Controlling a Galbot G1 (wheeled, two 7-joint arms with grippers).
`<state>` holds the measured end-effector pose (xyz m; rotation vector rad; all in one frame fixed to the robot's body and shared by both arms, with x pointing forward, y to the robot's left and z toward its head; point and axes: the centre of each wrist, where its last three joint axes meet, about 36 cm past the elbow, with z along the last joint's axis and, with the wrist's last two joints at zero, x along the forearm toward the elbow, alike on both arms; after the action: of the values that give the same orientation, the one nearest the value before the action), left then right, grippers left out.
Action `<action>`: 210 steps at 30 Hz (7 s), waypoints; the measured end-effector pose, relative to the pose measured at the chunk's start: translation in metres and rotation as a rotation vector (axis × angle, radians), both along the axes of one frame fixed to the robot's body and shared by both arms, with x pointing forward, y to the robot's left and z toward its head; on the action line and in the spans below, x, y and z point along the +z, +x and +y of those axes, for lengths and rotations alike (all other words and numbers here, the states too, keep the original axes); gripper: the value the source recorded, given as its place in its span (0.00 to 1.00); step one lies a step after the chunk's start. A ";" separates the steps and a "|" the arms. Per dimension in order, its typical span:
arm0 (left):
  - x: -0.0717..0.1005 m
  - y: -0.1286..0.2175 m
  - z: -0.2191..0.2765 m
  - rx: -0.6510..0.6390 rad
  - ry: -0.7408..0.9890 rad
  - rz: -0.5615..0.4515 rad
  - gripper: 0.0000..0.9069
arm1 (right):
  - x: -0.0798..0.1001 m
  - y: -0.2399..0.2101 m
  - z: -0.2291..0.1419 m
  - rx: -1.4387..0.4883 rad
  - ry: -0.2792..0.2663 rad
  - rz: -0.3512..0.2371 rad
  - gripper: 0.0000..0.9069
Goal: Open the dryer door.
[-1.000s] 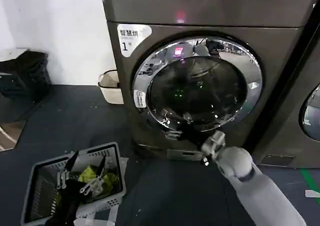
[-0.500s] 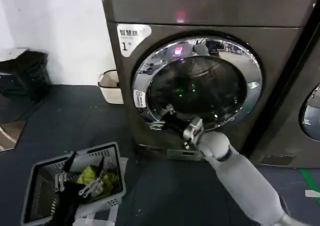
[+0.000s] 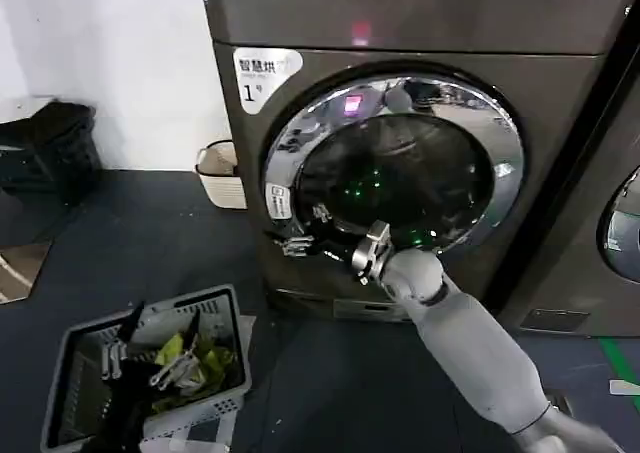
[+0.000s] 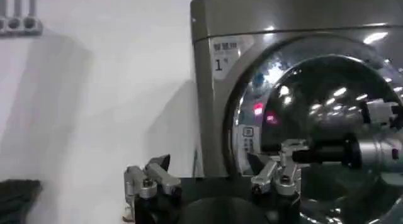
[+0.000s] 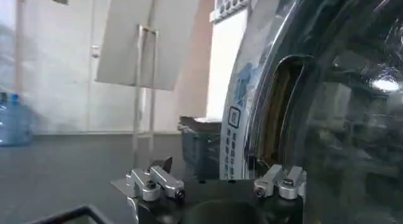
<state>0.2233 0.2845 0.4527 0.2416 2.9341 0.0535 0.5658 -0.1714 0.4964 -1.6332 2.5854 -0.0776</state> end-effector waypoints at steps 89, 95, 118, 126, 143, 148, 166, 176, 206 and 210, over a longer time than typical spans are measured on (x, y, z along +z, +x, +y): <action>-0.032 0.243 -0.211 -1.340 -0.057 0.025 1.00 | 0.139 -0.500 -0.447 -1.881 -0.318 -0.417 1.00; -0.030 0.249 -0.254 -1.402 -0.036 0.025 1.00 | 0.165 -0.535 -0.451 -2.149 -0.351 -0.457 1.00; -0.028 0.252 -0.403 -1.443 -0.046 -0.014 1.00 | 0.197 -0.593 -0.458 -2.319 -0.421 -0.579 1.00; -0.032 0.260 -0.423 -1.353 -0.041 -0.049 1.00 | 0.196 -0.589 -0.456 -2.309 -0.420 -0.579 1.00; -0.042 0.299 -0.407 -1.173 0.027 -0.091 1.00 | 0.190 -0.578 -0.459 -2.286 -0.409 -0.570 1.00; -0.041 0.301 -0.406 -1.171 0.029 -0.102 1.00 | 0.188 -0.574 -0.457 -2.275 -0.410 -0.566 1.00; 0.002 0.257 -0.393 -1.241 -0.150 -0.295 1.00 | 0.212 -0.590 -0.450 -2.317 -0.434 -0.669 1.00; -0.009 0.258 -0.215 -1.117 -0.027 -0.248 1.00 | 0.214 -0.584 -0.449 -2.310 -0.460 -0.704 1.00; 0.066 0.197 0.141 -0.711 0.962 0.482 1.00 | 0.195 -0.554 -0.457 -2.269 -0.425 -0.689 1.00; 0.072 0.194 0.171 -0.690 1.080 0.548 1.00 | 0.194 -0.554 -0.458 -2.268 -0.424 -0.690 1.00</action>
<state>0.4176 0.4554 0.5247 1.5716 2.7357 1.6586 0.0120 -0.6297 0.6902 1.6003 2.1975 -0.9494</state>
